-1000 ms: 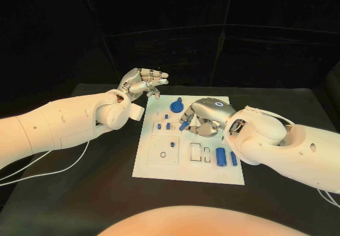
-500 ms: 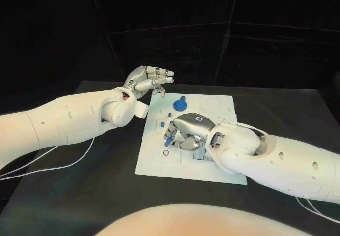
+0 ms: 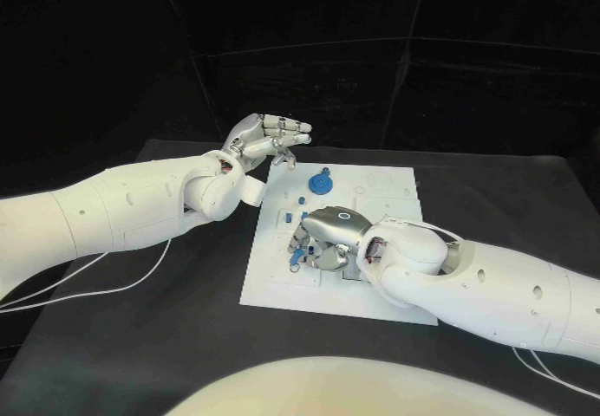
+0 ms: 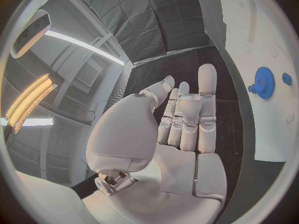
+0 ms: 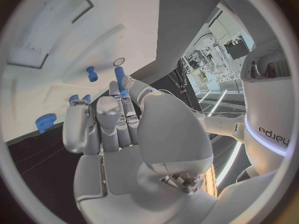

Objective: Assemble the parts on the task board

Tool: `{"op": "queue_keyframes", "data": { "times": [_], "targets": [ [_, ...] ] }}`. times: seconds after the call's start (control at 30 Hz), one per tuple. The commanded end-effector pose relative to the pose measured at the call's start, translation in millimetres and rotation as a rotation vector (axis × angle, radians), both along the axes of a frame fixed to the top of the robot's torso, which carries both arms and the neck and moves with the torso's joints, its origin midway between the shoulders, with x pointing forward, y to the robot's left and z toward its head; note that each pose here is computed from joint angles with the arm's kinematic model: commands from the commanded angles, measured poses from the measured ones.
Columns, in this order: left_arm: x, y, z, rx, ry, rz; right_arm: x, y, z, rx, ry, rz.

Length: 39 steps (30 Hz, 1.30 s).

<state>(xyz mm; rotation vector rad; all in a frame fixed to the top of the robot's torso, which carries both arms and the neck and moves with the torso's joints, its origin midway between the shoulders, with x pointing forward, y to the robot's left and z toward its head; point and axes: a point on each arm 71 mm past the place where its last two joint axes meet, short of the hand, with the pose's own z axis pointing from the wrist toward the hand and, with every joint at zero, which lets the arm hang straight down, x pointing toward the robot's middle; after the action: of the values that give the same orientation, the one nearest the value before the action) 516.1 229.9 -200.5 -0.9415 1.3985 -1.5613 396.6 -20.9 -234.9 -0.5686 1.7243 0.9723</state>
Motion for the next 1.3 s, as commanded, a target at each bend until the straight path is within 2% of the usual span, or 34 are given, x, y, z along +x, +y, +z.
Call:
{"op": "queue_keyframes", "data": {
  "times": [0.03, 0.3, 0.53, 1.3],
  "targets": [
    [0.3, -1.2, 0.9, -0.008, 0.002, -0.01, -2.2, 1, -4.5, -0.038, 0.005, 0.019],
    [0.4, -0.9, 0.6, -0.007, 0.006, -0.011, -0.5, -2, -9.3, -0.072, -0.001, 0.0],
    [0.4, -0.9, 0.4, -0.007, 0.007, -0.012, -1.9, 0, -11.2, -0.097, 0.009, 0.008],
    [0.1, -0.4, 0.4, -0.007, 0.01, -0.014, -4.6, 10, -9.9, -0.095, -0.013, 0.007]
  ]
}}
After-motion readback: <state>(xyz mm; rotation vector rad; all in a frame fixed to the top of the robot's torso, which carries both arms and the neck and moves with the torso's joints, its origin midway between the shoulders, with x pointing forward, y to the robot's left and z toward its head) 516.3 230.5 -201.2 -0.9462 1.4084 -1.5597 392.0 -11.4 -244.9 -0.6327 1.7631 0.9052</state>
